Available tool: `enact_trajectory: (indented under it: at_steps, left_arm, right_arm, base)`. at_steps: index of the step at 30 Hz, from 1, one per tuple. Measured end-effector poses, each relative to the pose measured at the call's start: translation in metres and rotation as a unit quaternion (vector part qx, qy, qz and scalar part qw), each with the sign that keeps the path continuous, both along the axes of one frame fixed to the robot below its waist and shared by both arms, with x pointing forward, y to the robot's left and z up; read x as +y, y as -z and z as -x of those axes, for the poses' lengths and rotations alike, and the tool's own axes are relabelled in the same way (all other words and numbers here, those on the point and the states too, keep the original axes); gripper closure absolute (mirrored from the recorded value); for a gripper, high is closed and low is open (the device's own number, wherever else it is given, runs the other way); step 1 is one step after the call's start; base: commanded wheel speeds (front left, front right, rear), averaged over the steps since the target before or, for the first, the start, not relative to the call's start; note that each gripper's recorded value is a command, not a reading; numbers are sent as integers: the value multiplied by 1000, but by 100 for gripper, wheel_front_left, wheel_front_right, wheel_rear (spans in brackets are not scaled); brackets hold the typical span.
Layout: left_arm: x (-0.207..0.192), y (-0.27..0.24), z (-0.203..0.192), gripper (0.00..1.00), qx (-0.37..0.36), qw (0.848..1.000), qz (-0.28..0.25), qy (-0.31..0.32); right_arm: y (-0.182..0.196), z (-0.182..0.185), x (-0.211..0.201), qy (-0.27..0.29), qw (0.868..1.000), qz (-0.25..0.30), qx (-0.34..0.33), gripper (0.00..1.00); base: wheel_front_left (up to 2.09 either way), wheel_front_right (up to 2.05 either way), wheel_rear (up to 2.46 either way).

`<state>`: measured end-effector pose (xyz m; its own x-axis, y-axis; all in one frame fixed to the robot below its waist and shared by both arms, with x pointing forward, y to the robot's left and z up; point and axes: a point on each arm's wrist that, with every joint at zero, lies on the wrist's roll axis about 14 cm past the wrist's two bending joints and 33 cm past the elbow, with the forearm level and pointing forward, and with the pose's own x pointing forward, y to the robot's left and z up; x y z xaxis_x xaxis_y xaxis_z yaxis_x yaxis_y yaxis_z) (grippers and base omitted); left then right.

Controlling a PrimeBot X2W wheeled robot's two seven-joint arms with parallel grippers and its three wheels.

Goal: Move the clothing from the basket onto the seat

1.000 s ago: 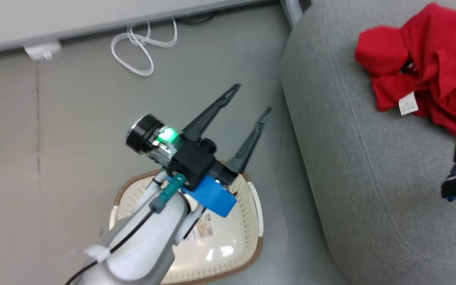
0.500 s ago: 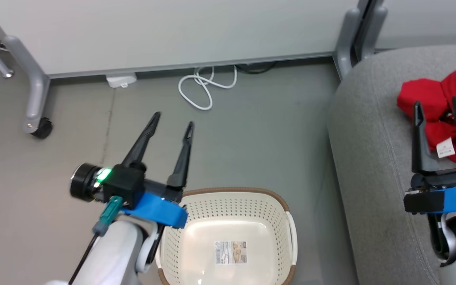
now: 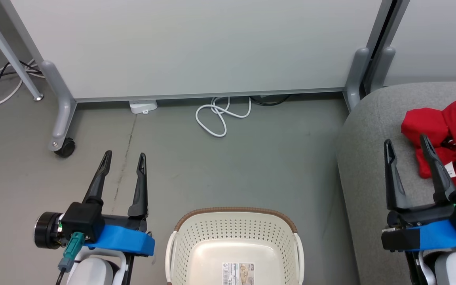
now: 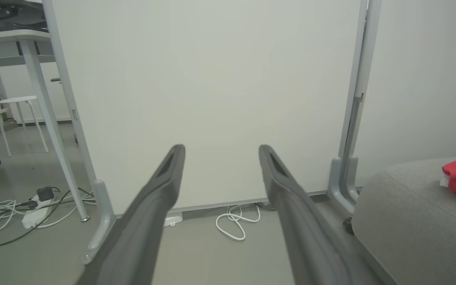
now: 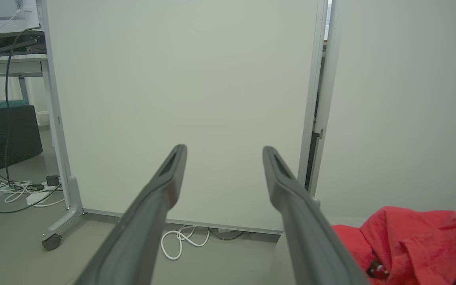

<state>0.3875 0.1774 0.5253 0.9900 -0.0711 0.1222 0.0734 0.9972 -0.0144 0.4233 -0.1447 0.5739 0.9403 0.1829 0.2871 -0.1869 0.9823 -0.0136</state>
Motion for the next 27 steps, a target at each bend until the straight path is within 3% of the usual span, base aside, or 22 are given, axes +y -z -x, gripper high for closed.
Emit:
enact_trajectory:
  at_steps: [15,27]
  left_arm:
    - [5,8,18,0,8,1000,6,-15]
    - [4,12,28,0,12,1000,14,-11]
  right_arm:
    - [14,37,-19,32,999,-2,21,0]
    - [22,50,-19,29,998,-33,36,0]
  base:
    - [0,0,0]
    - [0,0,0]
